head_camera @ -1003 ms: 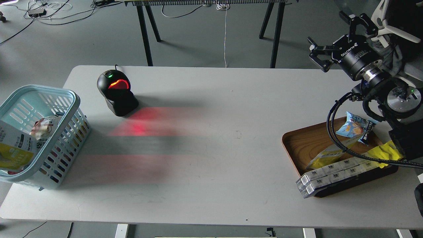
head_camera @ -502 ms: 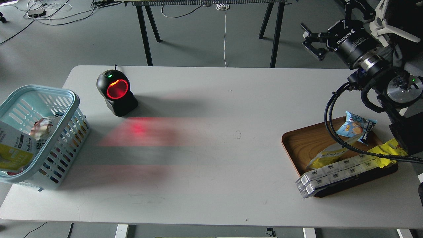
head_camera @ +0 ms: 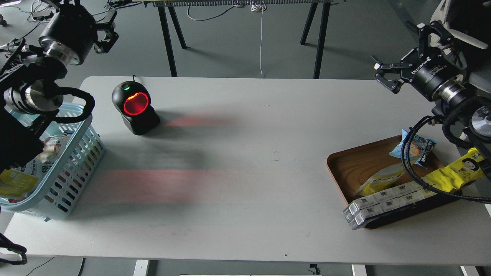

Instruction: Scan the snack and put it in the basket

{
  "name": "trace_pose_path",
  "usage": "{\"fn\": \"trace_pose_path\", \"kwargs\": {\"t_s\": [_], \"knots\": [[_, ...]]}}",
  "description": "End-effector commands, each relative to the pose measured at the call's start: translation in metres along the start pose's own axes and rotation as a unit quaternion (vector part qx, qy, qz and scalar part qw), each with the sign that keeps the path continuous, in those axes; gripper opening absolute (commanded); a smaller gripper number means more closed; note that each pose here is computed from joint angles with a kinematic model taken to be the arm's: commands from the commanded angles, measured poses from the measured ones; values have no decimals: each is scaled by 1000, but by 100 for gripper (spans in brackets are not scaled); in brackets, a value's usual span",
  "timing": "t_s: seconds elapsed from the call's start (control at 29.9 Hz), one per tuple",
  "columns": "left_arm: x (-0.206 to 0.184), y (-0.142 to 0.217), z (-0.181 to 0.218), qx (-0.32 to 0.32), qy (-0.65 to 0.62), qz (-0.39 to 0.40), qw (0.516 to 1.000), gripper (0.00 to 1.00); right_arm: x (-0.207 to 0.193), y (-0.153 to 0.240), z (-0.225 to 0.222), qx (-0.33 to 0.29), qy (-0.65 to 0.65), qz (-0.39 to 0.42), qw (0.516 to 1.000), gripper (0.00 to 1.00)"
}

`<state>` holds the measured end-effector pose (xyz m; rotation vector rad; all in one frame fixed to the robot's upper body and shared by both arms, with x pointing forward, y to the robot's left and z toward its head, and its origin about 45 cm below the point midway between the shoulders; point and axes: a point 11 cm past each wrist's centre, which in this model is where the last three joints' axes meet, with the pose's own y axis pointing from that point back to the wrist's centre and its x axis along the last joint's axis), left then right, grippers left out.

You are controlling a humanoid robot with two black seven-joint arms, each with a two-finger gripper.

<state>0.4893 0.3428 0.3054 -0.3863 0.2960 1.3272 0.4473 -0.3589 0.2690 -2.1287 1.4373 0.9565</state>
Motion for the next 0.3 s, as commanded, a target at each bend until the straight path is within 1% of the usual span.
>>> {"fn": "trace_pose_path", "kwargs": {"t_s": [0.0, 0.27], "knots": [[-4, -4, -7, -5, 28, 2, 1000, 99, 3, 2, 0, 3, -2, 4, 1000, 99], [-14, -7, -18, -3, 44, -5, 999, 100, 4, 3, 2, 7, -8, 2, 1000, 99]]}}
